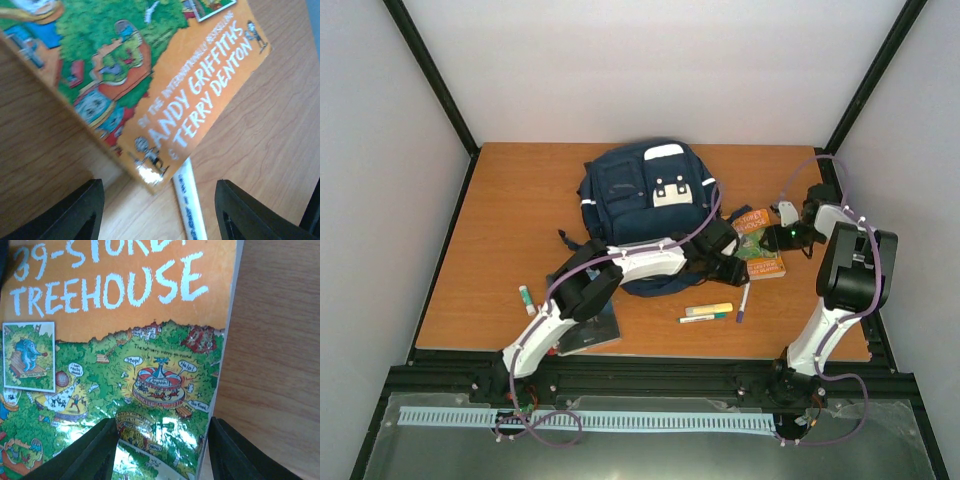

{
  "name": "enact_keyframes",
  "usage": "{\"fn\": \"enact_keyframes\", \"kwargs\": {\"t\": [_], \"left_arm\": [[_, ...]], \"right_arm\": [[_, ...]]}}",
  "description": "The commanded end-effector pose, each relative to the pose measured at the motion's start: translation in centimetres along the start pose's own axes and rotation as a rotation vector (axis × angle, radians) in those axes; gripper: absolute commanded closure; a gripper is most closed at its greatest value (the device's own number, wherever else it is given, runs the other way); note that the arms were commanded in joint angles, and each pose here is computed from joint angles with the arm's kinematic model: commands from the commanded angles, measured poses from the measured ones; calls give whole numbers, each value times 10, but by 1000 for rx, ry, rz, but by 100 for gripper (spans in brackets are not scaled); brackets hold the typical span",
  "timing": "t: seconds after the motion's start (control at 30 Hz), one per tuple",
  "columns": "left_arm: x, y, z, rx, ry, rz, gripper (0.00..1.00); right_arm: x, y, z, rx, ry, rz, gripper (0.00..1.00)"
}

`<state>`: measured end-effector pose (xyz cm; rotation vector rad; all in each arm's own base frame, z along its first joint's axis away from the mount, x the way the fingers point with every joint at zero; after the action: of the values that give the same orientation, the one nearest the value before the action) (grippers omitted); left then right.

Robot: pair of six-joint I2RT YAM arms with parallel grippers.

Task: Pack the student bag
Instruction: Pick up the book from the center of the board.

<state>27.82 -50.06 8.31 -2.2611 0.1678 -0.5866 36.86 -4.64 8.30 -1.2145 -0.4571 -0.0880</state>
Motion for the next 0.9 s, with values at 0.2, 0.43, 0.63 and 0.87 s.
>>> {"fn": "enact_keyframes", "kwargs": {"t": [0.2, 0.43, 0.63, 0.87], "left_arm": [[19, -46, -1, 106, -135, -171, 31], [38, -38, 14, 90, -264, -210, 30], [51, -21, 33, 76, -496, -262, 31], [52, -14, 45, 133, -586, -295, 30]], "right_arm": [[-6, -31, -5, 8, 82, -13, 49], [2, -21, -9, 49, 93, -27, 50], [-6, -2, -24, 3, 157, 34, 70], [-19, 12, -39, -80, 195, 119, 96]]}}
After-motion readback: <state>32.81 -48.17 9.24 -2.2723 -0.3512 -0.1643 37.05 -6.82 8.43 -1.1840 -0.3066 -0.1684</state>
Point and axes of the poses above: each gripper's point midway between its finger pads, its own y axis out along the fingers, its own z axis along the line the jaws close on, x = y × z, the point moved 6 cm from there along -y, back along the fingers
